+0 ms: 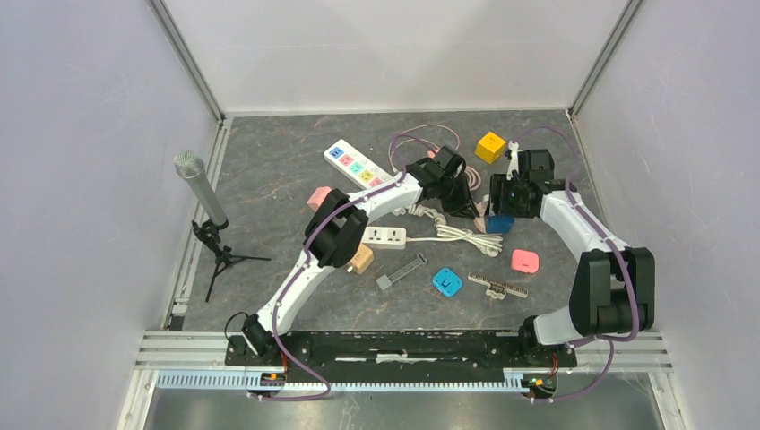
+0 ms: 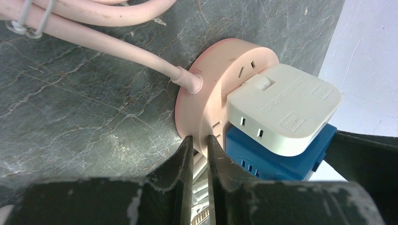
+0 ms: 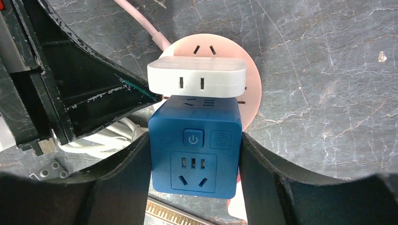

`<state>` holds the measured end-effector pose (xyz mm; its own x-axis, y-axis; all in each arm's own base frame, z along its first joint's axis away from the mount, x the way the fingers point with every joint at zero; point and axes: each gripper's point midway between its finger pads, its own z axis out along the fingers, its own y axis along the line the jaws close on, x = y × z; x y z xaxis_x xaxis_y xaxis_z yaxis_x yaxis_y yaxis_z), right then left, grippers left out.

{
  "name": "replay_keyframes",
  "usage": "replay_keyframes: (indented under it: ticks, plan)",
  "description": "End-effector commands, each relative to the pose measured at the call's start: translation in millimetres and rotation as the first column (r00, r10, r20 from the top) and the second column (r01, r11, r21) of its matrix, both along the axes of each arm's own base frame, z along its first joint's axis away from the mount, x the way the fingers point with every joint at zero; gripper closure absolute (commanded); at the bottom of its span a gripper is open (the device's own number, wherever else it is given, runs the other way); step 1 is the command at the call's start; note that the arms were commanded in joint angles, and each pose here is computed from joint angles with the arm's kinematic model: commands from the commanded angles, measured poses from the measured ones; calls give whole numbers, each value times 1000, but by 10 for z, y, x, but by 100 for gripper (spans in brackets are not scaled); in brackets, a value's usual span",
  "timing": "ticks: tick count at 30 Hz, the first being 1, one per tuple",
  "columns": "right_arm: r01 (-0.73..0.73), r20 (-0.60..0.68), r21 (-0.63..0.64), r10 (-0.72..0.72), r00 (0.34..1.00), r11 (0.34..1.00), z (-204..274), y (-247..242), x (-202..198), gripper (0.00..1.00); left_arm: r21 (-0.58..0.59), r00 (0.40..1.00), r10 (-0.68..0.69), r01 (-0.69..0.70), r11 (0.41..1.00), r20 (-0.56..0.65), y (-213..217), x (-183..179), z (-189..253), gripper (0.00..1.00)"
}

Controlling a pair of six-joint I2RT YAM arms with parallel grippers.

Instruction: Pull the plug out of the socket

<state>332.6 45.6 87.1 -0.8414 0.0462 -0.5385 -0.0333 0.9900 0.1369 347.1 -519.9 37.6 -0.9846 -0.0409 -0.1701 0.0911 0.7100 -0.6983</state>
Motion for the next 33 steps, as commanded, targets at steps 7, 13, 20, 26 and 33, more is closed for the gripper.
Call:
replay_keyframes:
  ticks: [7, 13, 20, 26, 33]
  plan:
    - [-163, 146, 14, 159, 976, 987, 296, 519, 154, 100, 216, 997, -34, 48, 975, -70, 262, -294, -802, 87]
    - [-185, 210, 183, 145, 967, 966, 538, 483, 199, 100, 228, 997, -34, 49, 972, -69, 275, -307, -815, 87]
    - [-216, 194, 222, 174, 965, 951, 438, 690, 153, 100, 228, 997, -30, 46, 973, -74, 265, -314, -824, 87]
    - [-250, 186, 131, 224, 957, 959, 377, 741, 94, 100, 231, 996, -33, 51, 972, -82, 262, -332, -830, 87]
    - [-271, 289, 432, 152, 945, 860, 803, 755, 194, 100, 238, 995, -33, 55, 970, -94, 278, -368, -865, 87]
